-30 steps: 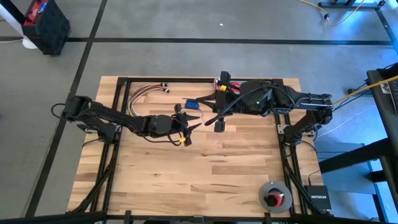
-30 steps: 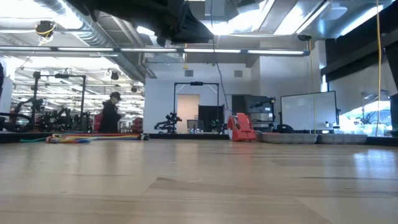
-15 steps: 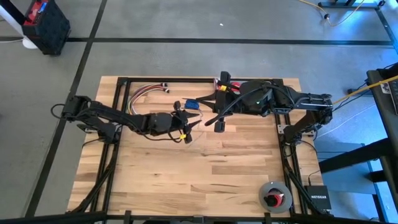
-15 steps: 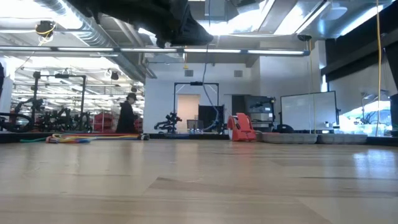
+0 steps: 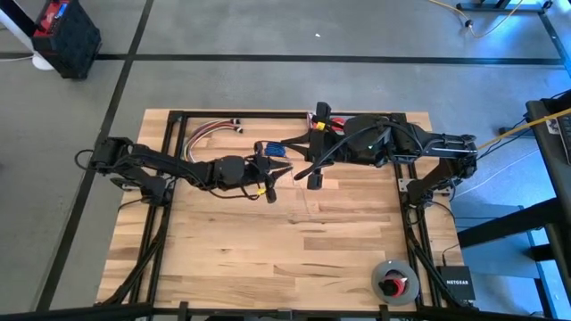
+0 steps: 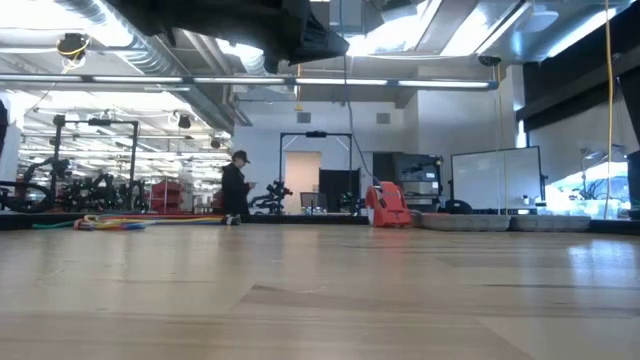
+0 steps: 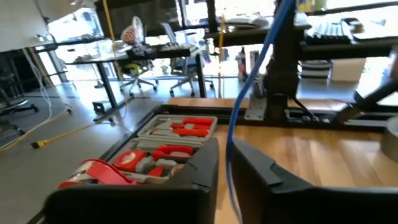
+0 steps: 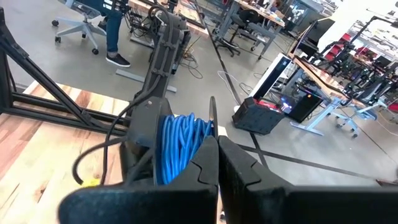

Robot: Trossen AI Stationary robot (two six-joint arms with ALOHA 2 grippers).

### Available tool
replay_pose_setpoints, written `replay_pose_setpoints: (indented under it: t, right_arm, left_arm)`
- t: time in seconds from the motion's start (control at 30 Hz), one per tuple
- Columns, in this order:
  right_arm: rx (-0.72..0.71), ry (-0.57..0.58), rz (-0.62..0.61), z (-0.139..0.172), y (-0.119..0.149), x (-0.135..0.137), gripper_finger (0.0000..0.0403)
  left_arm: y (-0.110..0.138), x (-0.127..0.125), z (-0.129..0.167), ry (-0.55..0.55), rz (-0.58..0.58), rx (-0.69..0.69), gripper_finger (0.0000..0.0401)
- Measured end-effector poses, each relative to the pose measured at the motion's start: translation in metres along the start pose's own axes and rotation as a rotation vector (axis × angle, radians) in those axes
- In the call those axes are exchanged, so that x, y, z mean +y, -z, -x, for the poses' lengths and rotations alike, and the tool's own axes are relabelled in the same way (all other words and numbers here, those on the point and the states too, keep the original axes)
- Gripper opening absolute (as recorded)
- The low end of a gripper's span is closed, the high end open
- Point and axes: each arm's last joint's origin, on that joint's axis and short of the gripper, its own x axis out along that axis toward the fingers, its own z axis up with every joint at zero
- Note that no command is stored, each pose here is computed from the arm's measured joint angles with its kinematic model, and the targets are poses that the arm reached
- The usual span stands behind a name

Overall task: Coil cords
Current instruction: Coil the blue wire on the black spool

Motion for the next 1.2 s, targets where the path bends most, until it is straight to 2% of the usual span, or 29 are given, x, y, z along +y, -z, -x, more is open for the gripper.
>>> replay_pose_setpoints:
  t: [0.13, 0.3, 0.47, 0.73, 0.93, 1.2]
  right_arm:
    - [-0.001, 0.000, 0.000, 0.000, 0.000, 0.000, 0.0000]
    - [0.000, 0.000, 0.000, 0.000, 0.000, 0.000, 0.0000]
    - [0.026, -0.014, 0.009, -0.001, 0.003, 0.002, 0.0000]
    - [0.158, -0.053, -0.011, -0.007, 0.017, 0.009, 0.0000]
    - [0.249, -0.047, 0.017, -0.030, 0.037, 0.023, 0.0000]
    - [0.323, -0.039, 0.050, -0.045, 0.055, 0.034, 0.0000]
  left_arm:
    - [0.003, 0.005, -0.004, 0.015, -0.010, 0.007, 0.0007]
    - [0.002, 0.007, -0.004, 0.018, -0.005, 0.000, 0.0002]
    - [0.003, 0.009, 0.004, -0.089, -0.059, 0.090, 0.0001]
    - [-0.025, 0.020, 0.051, -0.179, -0.096, 0.189, 0.0001]
    - [-0.049, 0.038, 0.092, -0.188, -0.034, 0.165, 0.0000]
    - [-0.062, 0.055, 0.131, -0.189, 0.018, 0.160, 0.0000]
